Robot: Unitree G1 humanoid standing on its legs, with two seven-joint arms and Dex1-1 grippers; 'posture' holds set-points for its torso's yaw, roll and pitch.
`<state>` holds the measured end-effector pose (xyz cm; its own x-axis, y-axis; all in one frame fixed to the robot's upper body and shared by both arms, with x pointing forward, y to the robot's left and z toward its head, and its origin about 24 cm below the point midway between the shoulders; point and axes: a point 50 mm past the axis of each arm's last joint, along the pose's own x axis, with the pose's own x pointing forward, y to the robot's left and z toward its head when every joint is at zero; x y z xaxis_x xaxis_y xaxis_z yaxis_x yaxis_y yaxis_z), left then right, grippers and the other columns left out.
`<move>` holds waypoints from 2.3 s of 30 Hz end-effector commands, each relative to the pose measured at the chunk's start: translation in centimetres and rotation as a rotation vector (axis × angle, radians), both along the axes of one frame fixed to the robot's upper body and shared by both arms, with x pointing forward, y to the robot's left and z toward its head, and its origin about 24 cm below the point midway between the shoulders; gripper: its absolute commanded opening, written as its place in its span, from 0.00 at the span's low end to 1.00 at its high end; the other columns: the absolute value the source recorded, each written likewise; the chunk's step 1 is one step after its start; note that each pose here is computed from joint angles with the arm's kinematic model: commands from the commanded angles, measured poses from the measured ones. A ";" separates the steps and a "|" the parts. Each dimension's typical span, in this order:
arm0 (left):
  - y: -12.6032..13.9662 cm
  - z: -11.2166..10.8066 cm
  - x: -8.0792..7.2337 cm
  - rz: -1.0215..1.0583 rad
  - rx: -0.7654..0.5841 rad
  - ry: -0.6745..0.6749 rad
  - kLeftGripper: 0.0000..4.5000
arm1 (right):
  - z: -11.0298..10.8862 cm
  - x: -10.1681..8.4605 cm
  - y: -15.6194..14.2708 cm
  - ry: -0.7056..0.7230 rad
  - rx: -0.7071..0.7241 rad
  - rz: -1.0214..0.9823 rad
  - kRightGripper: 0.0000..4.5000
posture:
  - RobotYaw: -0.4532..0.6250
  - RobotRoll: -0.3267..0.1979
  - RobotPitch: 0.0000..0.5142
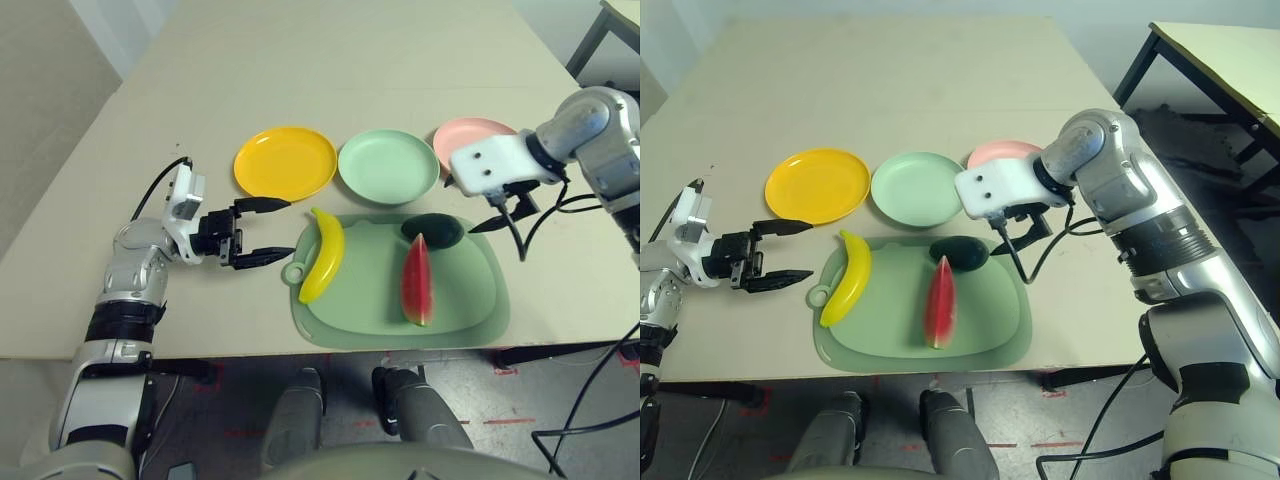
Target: Place the fruits into color-matched plates.
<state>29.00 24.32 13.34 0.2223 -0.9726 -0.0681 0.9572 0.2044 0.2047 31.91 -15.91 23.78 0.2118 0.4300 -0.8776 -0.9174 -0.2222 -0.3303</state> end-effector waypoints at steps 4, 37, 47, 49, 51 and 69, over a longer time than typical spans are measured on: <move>0.1 -0.5 -0.3 -0.003 0.015 0.012 1.00 | -0.2 -0.9 0.4 0.094 0.074 -0.212 0.99 | 0.41 0.62 0.32; 0.3 -0.6 -0.6 -0.001 0.045 0.007 1.00 | -4.3 0.6 0.3 0.061 0.002 -0.342 0.99 | 0.42 0.62 0.33; 0.4 -0.6 -0.6 0.006 0.048 0.008 1.00 | -5.3 0.5 0.6 0.089 -0.005 -0.343 0.99 | 0.41 0.62 0.34; 0.4 -0.6 -0.6 0.008 0.046 0.008 1.00 | -5.5 0.5 0.6 0.096 -0.018 -0.342 0.99 | 0.41 0.62 0.34; 0.4 -0.6 -0.6 0.010 0.045 0.009 1.00 | -5.6 0.6 0.5 0.104 -0.025 -0.343 0.99 | 0.41 0.62 0.34; 0.6 -1.0 -0.9 0.020 0.057 0.011 1.00 | -6.3 0.6 1.1 0.144 -0.025 -0.345 0.99 | 0.42 0.62 0.35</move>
<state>28.32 24.67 12.43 0.2347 -0.9666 -0.1028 0.9575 0.2117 0.1957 32.69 -14.85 17.99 0.2299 0.3576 -0.9051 -0.9729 0.1087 -0.2042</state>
